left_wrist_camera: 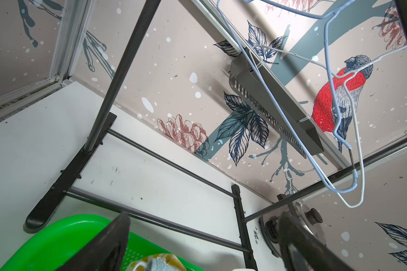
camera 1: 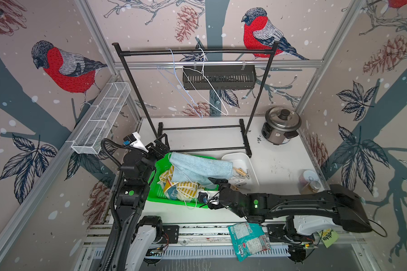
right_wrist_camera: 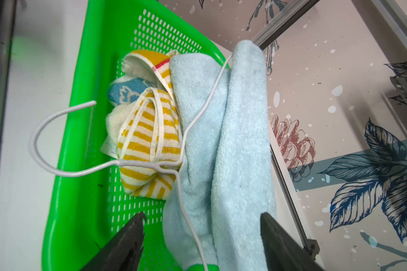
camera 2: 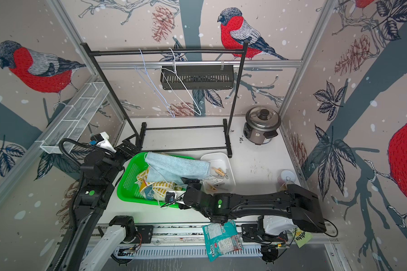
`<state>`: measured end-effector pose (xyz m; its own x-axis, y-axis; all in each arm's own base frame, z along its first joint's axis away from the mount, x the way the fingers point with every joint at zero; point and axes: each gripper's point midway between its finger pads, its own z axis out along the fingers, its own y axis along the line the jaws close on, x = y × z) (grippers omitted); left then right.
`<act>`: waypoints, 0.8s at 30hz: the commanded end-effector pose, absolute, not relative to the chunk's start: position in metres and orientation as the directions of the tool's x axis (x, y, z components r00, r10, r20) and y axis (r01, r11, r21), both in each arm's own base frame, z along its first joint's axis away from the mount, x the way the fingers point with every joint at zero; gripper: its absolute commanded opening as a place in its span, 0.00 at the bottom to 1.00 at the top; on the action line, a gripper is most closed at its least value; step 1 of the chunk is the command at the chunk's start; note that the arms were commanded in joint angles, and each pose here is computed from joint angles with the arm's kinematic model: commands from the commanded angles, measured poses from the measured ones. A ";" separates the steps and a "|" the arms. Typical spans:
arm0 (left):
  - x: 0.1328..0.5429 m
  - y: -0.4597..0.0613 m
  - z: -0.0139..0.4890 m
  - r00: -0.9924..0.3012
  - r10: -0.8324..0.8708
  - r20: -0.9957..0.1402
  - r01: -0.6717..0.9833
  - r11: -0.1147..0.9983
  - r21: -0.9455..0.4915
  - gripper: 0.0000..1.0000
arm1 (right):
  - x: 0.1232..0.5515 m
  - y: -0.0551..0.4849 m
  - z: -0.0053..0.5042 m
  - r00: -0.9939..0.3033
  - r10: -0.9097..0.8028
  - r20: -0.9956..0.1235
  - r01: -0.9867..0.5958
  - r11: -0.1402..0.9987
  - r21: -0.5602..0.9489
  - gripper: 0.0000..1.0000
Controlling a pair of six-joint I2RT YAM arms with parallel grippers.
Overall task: Remove the clothespins securing towels to the hanger
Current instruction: Pick up the hanger from the basket.
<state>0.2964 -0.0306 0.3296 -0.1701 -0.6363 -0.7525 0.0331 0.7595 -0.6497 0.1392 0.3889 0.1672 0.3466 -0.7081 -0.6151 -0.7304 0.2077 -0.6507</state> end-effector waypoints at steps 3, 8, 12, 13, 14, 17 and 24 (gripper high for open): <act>0.295 -0.030 0.329 -0.169 -0.640 -0.750 0.036 0.756 -0.653 0.97 | 0.155 0.408 0.165 0.385 -0.717 -0.581 -0.650 0.235 -0.722 0.77; 0.293 -0.028 0.331 -0.158 -0.630 -0.760 0.032 0.766 -0.642 0.97 | 0.162 0.422 0.149 0.411 -0.733 -0.542 -0.621 0.210 -0.755 0.74; 0.293 -0.027 0.330 -0.159 -0.627 -0.763 0.027 0.770 -0.638 0.97 | 0.168 0.434 0.143 0.439 -0.724 -0.533 -0.596 0.210 -0.775 0.72; 0.293 -0.027 0.330 -0.158 -0.627 -0.763 0.026 0.770 -0.638 0.97 | 0.169 0.436 0.140 0.444 -0.724 -0.527 -0.590 0.207 -0.781 0.71; 0.293 -0.027 0.330 -0.159 -0.626 -0.764 0.026 0.771 -0.637 0.97 | 0.169 0.439 0.138 0.451 -0.723 -0.523 -0.588 0.200 -0.784 0.71; 0.293 -0.026 0.329 -0.157 -0.624 -0.765 0.021 0.772 -0.635 0.97 | 0.172 0.443 0.134 0.461 -0.720 -0.519 -0.580 0.198 -0.790 0.65; 0.292 -0.023 0.331 -0.146 -0.613 -0.776 0.010 0.784 -0.621 0.97 | 0.175 0.443 0.137 0.464 -0.717 -0.520 -0.577 0.200 -0.792 0.36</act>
